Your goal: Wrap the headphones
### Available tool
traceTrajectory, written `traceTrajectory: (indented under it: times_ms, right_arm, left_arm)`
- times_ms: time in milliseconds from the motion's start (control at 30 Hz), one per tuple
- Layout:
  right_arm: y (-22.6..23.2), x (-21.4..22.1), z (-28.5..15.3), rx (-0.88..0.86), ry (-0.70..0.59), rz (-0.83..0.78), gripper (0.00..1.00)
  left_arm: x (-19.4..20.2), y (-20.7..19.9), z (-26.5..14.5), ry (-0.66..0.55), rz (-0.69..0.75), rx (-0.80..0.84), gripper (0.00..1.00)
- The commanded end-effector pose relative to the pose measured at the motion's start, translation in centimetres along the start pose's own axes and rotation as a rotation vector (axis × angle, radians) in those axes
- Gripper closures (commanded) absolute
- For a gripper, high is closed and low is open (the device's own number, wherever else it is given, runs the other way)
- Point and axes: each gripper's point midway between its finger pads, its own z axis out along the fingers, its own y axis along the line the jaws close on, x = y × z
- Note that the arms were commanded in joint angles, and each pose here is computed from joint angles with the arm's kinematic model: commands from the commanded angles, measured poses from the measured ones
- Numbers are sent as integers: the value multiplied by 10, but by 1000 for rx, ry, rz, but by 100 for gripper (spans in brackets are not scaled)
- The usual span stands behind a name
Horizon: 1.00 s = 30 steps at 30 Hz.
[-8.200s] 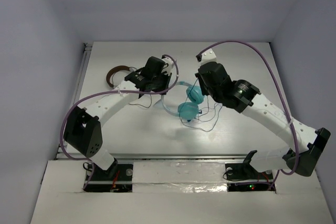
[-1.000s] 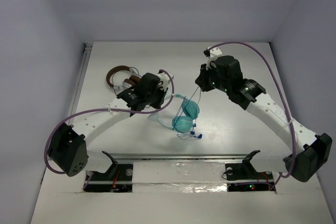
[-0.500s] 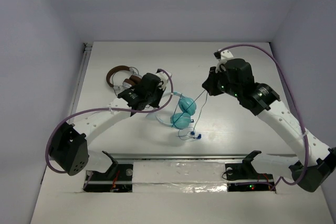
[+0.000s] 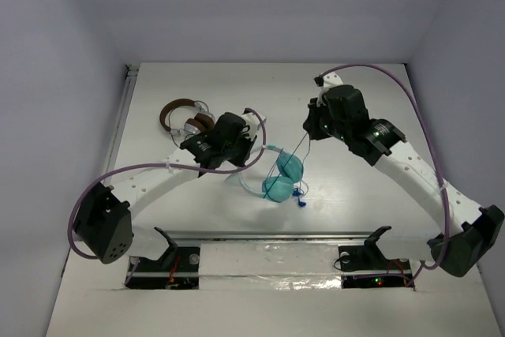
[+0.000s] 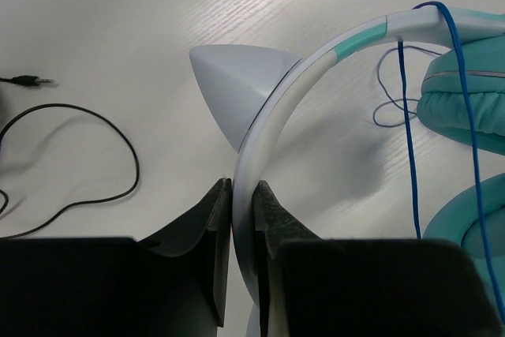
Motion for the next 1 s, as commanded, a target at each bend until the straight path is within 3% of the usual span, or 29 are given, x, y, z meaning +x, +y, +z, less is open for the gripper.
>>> traceTrajectory:
  times_ms: [0, 267, 467, 667, 833, 967]
  right_arm:
    - [4, -60, 9, 13, -201, -20, 100]
    - [-6, -43, 44, 43, -179, 5, 100]
    - [-17, -34, 39, 24, -212, 76, 100]
    - [-26, -25, 34, 18, -209, 123, 100]
    - [-27, -19, 48, 12, -181, 135, 100]
    - [-23, -20, 54, -11, -182, 146, 92]
  left_arm:
    - [-17, -27, -13, -66, 50, 128, 100]
    - [-38, -52, -31, -143, 78, 252, 100]
    - [-61, -45, -44, -218, 25, 301, 100]
    - [-63, -26, -37, -185, 18, 211, 100]
    - [-67, -53, -47, -212, 60, 371, 100]
    - [-75, -64, -56, -233, 68, 438, 100]
